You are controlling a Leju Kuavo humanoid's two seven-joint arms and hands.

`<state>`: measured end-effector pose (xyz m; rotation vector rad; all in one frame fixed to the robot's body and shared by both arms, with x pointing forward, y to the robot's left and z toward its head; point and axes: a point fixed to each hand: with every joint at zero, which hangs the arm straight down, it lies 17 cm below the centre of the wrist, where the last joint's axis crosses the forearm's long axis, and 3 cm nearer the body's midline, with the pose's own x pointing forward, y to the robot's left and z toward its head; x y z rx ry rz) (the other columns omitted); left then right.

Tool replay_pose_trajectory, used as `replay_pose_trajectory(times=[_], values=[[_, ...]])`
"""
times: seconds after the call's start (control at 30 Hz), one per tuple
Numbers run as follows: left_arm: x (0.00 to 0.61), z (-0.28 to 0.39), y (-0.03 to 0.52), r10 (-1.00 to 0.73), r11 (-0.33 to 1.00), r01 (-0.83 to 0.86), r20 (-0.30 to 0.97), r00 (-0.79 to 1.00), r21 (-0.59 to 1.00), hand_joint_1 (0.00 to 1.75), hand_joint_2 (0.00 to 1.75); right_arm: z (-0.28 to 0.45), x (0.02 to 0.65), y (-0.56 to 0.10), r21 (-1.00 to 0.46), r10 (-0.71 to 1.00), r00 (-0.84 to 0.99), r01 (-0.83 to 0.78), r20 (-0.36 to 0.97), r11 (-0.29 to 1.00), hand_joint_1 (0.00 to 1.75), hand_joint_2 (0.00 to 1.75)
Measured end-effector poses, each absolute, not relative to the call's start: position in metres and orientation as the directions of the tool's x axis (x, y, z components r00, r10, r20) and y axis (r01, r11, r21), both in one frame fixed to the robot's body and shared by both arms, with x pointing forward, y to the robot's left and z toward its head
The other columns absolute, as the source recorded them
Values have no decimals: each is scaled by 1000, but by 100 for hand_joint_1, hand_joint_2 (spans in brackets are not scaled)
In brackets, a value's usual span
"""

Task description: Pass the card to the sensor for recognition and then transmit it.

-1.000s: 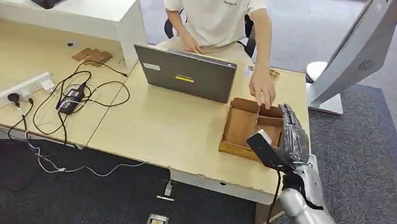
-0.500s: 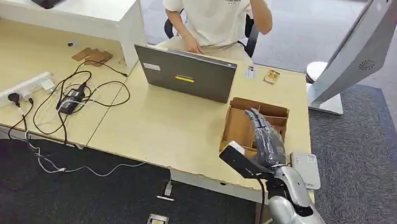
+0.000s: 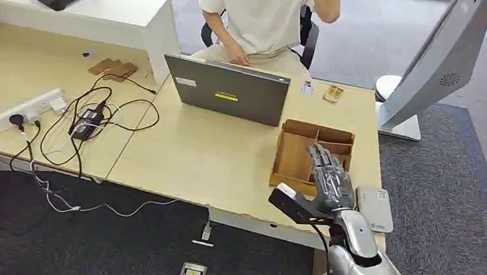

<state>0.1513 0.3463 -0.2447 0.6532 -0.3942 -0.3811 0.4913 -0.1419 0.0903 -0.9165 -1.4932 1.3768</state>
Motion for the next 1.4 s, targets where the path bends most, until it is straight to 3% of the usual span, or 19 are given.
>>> replay_pose_trajectory(times=[0.77, 1.4], values=[[151, -244, 348, -457, 727, 213, 229, 859, 653, 0, 0, 49, 511, -219, -999, 987, -160, -32, 26, 21, 0, 175], [152, -243, 348, -460, 724, 211, 232, 857, 656, 0, 0, 44, 513, -219, -998, 986, -160, -42, 44, 38, 0, 175]])
